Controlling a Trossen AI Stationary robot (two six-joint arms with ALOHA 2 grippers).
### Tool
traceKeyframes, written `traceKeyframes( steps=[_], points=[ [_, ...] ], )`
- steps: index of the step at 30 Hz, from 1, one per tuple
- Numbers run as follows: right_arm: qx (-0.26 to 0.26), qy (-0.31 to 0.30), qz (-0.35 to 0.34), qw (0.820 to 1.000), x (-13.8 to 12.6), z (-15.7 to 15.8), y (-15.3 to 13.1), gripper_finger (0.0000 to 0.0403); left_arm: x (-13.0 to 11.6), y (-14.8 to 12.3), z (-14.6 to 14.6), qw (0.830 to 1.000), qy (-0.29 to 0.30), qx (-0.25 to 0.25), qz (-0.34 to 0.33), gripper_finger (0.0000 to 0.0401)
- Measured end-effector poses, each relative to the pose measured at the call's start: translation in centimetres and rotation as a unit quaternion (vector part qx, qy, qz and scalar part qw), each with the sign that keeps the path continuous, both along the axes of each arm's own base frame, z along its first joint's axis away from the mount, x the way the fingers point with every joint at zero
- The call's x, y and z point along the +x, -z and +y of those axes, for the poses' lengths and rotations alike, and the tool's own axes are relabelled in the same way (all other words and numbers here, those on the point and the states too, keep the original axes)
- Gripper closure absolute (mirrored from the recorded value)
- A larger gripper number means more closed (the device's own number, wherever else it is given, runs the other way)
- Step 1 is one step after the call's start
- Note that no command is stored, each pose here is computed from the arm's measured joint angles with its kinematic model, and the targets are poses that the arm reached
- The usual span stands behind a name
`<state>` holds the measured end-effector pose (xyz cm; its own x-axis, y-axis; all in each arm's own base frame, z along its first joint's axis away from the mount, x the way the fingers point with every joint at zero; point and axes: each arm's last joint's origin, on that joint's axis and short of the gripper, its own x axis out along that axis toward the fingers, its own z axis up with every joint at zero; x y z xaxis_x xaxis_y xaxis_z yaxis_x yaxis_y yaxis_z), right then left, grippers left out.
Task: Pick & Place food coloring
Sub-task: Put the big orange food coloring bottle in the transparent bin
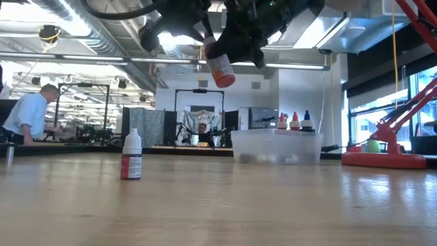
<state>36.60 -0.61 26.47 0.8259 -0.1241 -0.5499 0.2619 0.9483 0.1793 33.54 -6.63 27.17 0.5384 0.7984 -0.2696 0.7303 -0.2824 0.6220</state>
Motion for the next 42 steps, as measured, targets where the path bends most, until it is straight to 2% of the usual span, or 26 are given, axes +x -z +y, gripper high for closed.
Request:
traceKeyframes(
  steps=[6,10,12,14,16,20,23,27,33,39,42],
  points=[
    [0.005,0.003,0.001,1.000,0.0,0.0,0.0,0.0294,0.0,0.0,0.0,0.999,-0.003,-0.023,-0.025,0.0315],
    [0.006,0.002,0.003,1.000,0.0,0.0,0.1,0.0295,-0.2,-0.1,0.0,0.997,-0.007,-0.054,-0.054,0.0286],
    [0.008,0.004,0.005,1.000,-0.1,0.0,0.1,0.0294,-0.7,-0.4,0.1,0.991,-0.017,-0.097,-0.087,0.0271],
    [0.003,0.010,0.007,1.000,-0.1,-0.1,0.2,0.0293,-1.7,-1.1,0.3,0.974,-0.034,-0.171,-0.143,0.0260],
    [-0.003,0.018,0.009,1.000,-0.1,-0.1,0.2,0.0293,-3.3,-2.1,0.6,0.941,-0.065,-0.263,-0.205,0.0253],
    [-0.031,0.024,-0.010,0.999,0.1,0.2,-0.1,0.0292,-6.3,-3.6,1.1,0.845,-0.136,-0.435,-0.281,0.0247],
    [-0.048,0.018,-0.043,0.998,0.7,0.6,-0.5,0.0291,-7.6,-4.4,1.2,0.778,-0.176,-0.512,-0.319,0.0247],
    [-0.065,0.006,-0.093,0.993,1.9,1.3,-0.4,0.0290,-8.9,-4.6,1.2,0.703,-0.208,-0.596,-0.329,0.0251],
    [-0.126,0.015,-0.126,0.984,4.1,3.2,2.1,0.0289,-11.6,-3.4,0.4,0.607,-0.208,-0.686,-0.342,0.0252],
    [-0.138,0.021,-0.190,0.972,6.6,4.3,5.6,0.0289,-14.2,-1.9,-0.6,0.534,-0.154,-0.742,-0.375,0.0249],
    [-0.133,0.027,-0.218,0.967,7.6,4.4,8.0,0.0289,-15.2,-1.2,-1.0,0.506,-0.138,-0.762,-0.379,0.0251]
  ],
)
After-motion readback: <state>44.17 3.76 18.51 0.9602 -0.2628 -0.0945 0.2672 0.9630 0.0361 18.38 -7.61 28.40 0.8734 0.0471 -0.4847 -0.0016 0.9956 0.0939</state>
